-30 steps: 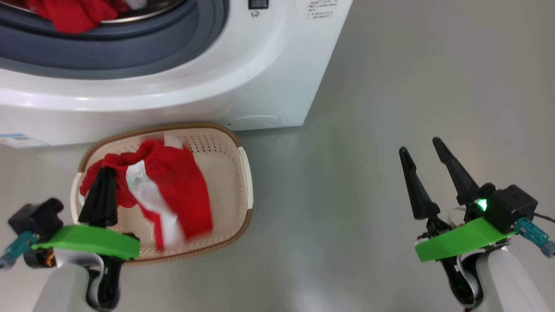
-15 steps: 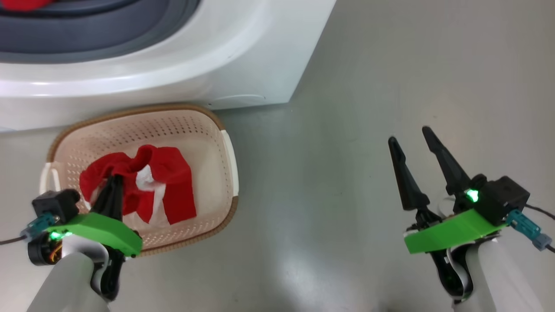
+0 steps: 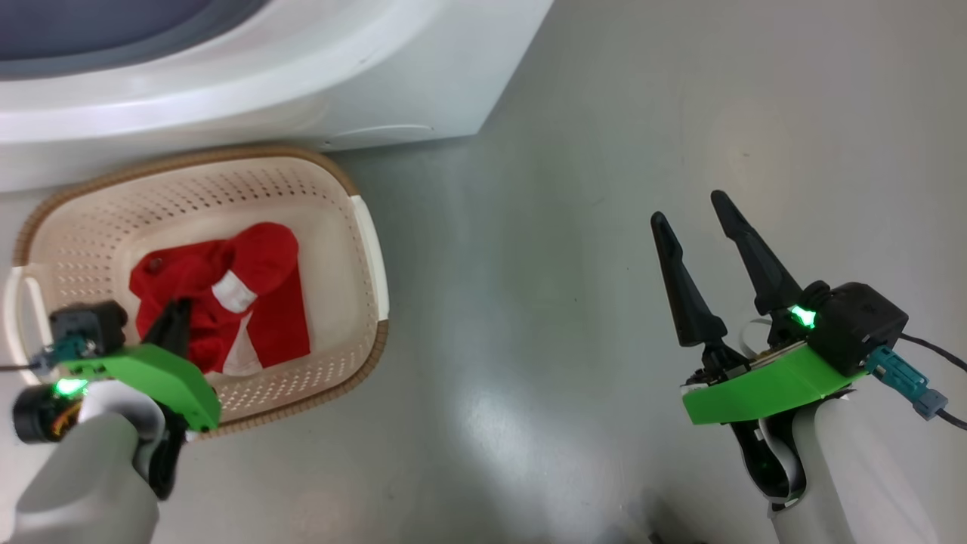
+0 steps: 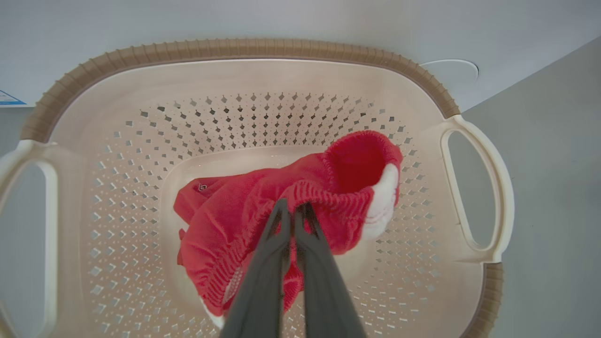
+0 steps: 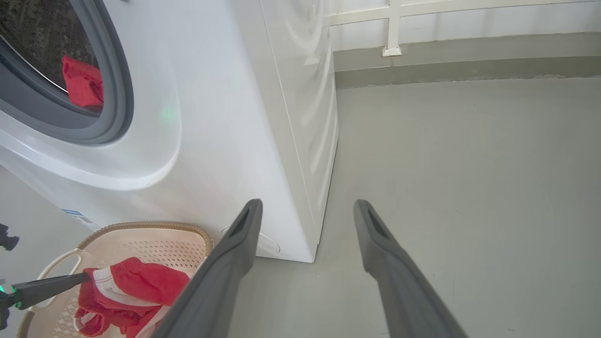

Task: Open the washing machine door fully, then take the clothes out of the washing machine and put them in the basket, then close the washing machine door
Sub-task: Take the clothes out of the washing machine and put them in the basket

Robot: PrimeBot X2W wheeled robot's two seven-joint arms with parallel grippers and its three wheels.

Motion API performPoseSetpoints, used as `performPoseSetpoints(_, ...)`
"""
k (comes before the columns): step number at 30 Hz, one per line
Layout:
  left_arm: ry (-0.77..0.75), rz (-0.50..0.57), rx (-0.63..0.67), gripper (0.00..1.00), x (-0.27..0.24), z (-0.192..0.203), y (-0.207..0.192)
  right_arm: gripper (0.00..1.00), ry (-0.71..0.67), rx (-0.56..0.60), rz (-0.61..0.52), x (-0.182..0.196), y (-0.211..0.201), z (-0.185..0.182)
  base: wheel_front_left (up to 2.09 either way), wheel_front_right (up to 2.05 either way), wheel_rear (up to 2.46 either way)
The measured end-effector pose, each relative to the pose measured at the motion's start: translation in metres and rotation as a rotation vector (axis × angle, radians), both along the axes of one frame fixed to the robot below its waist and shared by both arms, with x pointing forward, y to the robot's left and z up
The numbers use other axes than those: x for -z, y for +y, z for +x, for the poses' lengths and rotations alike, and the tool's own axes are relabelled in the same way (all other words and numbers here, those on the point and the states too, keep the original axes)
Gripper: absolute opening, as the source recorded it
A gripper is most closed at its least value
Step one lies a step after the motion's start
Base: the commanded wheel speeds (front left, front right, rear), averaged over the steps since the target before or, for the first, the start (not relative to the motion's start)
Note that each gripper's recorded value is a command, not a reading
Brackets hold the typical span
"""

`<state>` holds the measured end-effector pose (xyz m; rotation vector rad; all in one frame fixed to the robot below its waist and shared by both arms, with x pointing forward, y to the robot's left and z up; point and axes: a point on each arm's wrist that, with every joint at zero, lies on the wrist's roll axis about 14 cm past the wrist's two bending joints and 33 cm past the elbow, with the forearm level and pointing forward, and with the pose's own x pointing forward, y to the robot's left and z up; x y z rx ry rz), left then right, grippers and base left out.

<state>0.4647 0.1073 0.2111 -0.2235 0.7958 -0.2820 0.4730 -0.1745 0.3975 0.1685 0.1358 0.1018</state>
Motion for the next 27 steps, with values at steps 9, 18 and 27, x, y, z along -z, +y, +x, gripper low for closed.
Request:
performPoseSetpoints(9,0.043,0.005,0.009,0.25,0.014,0.005,-0.002,1.0,0.012,0.001,-0.033,0.006,-0.004,0.001,0.0,0.0,0.0)
performPoseSetpoints(18,0.03,-0.012,-0.031,1.0,0.002,0.009,0.005,1.0,-0.006,-0.012,-0.024,0.0,0.001,0.004,0.0,0.0,0.0)
performPoseSetpoints(27,-0.076,-0.066,-0.08,1.0,-0.039,0.029,0.008,1.0,-0.046,-0.03,-0.027,-0.018,0.004,0.005,0.0,0.0,0.0)
